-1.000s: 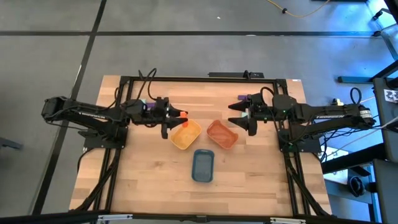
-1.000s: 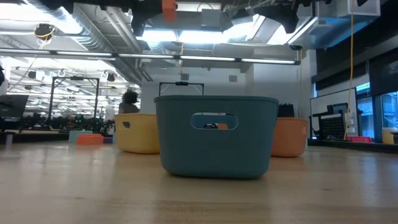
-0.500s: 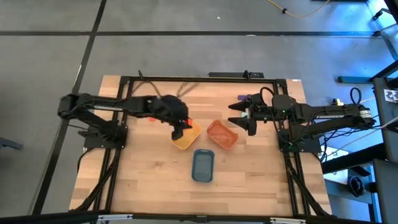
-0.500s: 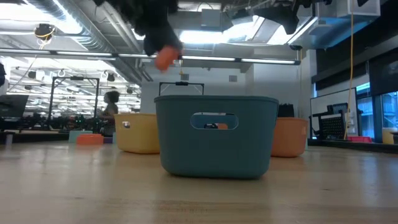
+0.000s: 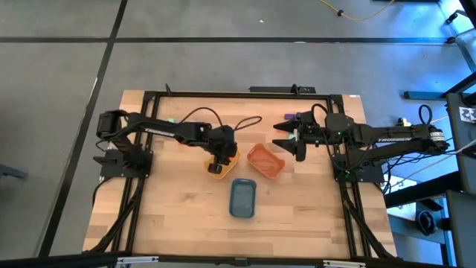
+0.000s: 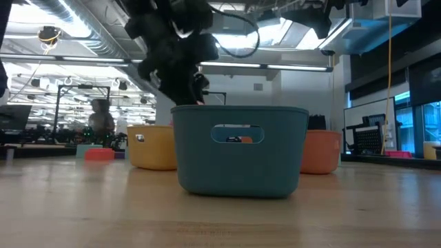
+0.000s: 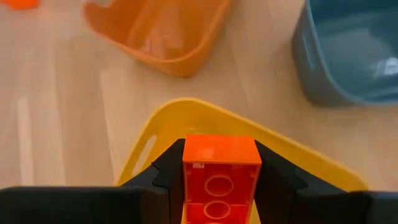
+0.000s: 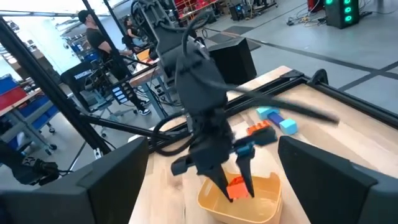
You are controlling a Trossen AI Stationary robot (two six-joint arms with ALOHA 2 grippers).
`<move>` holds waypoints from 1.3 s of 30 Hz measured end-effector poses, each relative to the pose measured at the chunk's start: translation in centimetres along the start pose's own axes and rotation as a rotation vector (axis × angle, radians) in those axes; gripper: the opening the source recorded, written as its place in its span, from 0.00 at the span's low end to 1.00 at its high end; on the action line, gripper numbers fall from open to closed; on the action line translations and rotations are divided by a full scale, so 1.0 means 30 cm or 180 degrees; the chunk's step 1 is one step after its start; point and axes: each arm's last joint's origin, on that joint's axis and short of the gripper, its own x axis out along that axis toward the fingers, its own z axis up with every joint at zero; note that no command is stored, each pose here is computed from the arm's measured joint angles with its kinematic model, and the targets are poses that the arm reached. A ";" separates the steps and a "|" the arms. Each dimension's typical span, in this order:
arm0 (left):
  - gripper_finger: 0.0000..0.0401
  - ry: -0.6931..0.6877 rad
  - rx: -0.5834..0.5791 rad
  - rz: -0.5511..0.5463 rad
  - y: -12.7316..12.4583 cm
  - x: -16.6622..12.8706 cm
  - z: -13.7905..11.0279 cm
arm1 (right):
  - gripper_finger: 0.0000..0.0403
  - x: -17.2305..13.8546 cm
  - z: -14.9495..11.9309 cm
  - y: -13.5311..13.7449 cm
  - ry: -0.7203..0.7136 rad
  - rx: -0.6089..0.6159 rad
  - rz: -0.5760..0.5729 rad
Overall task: Sort & place blocks by color
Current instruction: Put the right orange studded block into the yellow bin, then put the right blue block into the orange bin
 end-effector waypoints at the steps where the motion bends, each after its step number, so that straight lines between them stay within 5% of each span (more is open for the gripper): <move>1: 0.32 0.0037 0.0076 -0.0015 -0.001 0.013 -0.004 | 0.90 0.000 0.000 0.000 0.0002 0.0000 -0.0003; 10: 0.32 0.0342 0.0622 0.0070 -0.002 0.093 -0.037 | 0.90 0.000 0.000 -0.001 -0.0007 0.0020 -0.0035; 28: 0.48 0.0484 0.0656 0.0289 0.006 0.104 -0.045 | 0.90 0.000 0.001 -0.002 -0.0026 0.0023 -0.0072; 39: 0.50 0.0596 0.0418 0.0278 0.038 -0.049 0.066 | 0.90 0.000 0.001 -0.002 -0.0028 0.0017 -0.0071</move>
